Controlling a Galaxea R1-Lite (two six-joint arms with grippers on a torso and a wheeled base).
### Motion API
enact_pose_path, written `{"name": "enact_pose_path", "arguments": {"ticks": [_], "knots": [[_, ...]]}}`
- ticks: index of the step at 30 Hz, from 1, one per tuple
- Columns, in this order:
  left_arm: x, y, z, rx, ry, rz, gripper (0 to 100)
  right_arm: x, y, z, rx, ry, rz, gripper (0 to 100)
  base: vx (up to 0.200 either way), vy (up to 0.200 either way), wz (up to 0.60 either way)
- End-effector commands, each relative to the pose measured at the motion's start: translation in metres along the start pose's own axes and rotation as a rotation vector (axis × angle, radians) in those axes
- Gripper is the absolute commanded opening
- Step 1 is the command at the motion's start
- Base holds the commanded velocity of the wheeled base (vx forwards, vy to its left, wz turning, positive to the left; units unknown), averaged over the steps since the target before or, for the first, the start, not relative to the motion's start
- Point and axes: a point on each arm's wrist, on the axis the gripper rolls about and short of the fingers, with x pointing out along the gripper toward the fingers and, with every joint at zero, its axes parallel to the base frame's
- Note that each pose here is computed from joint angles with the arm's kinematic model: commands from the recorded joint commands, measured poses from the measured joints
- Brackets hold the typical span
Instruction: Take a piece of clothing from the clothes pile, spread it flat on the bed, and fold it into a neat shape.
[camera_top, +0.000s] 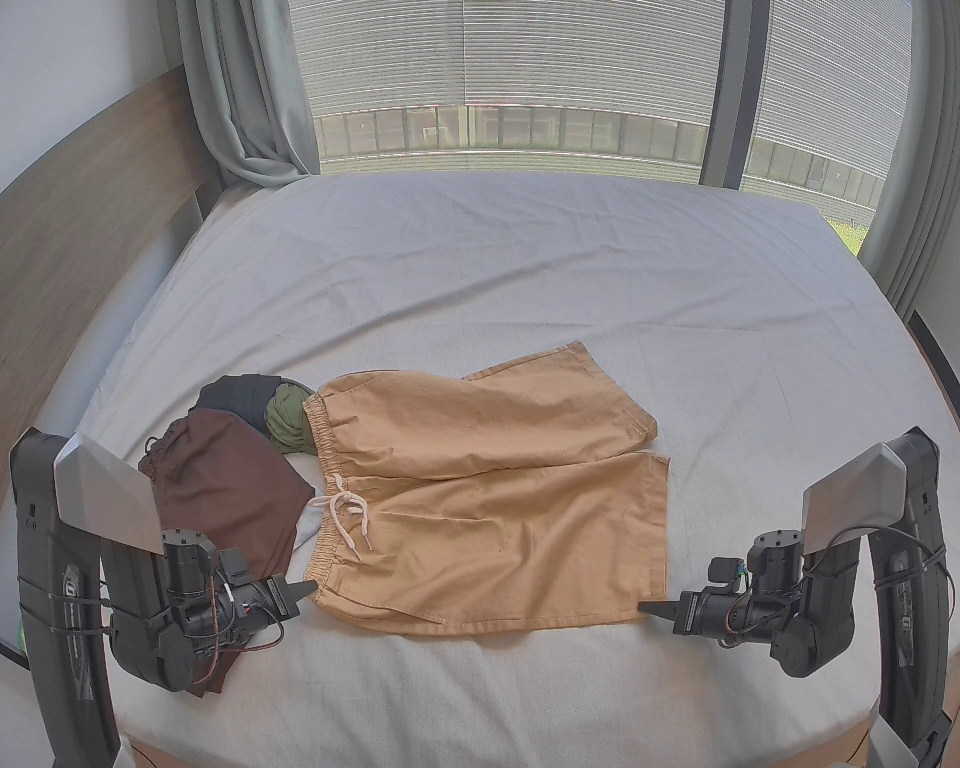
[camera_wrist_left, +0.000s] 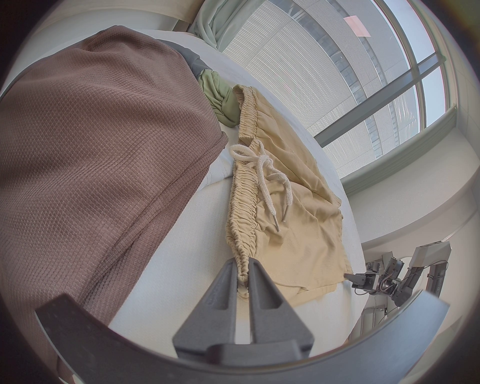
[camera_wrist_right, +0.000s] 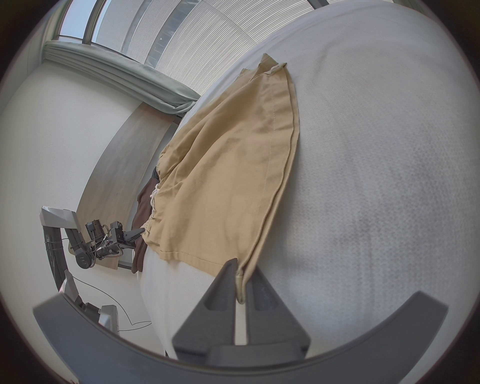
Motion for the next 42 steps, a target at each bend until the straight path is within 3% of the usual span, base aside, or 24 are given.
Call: {"name": "enact_pose_path", "arguments": {"ticks": [1,5,10,13,20,33,42], "knots": [[-0.002,-0.001,-0.001,0.001,0.004,0.002,0,-0.004,0.001,0.000,0.007,0.000,-0.008,0,0.000,0.000,0.00],[-0.014,-0.006,-0.002,-0.001,0.014,-0.002,0,-0.016,0.009,-0.006,0.016,0.023,-0.019,0,0.000,0.000,0.00],[-0.034,-0.013,-0.005,-0.007,0.078,-0.098,0,-0.028,0.013,-0.014,0.010,0.058,-0.036,0,0.000,0.000,0.00],[-0.039,-0.010,-0.008,0.021,0.090,-0.083,0,-0.035,0.012,-0.021,-0.029,0.085,-0.051,0,0.000,0.000,0.00],[-0.054,-0.006,-0.021,0.059,0.140,-0.057,0,-0.045,0.016,-0.027,-0.029,0.113,-0.058,0,0.000,0.000,0.00],[-0.064,-0.001,-0.040,0.076,0.234,-0.025,0,-0.060,0.022,-0.037,-0.056,0.162,-0.068,0,0.000,0.000,0.00],[-0.065,0.003,-0.042,0.070,0.242,-0.029,0,-0.060,0.022,-0.038,-0.052,0.167,-0.070,0,0.000,0.000,0.00]]}}
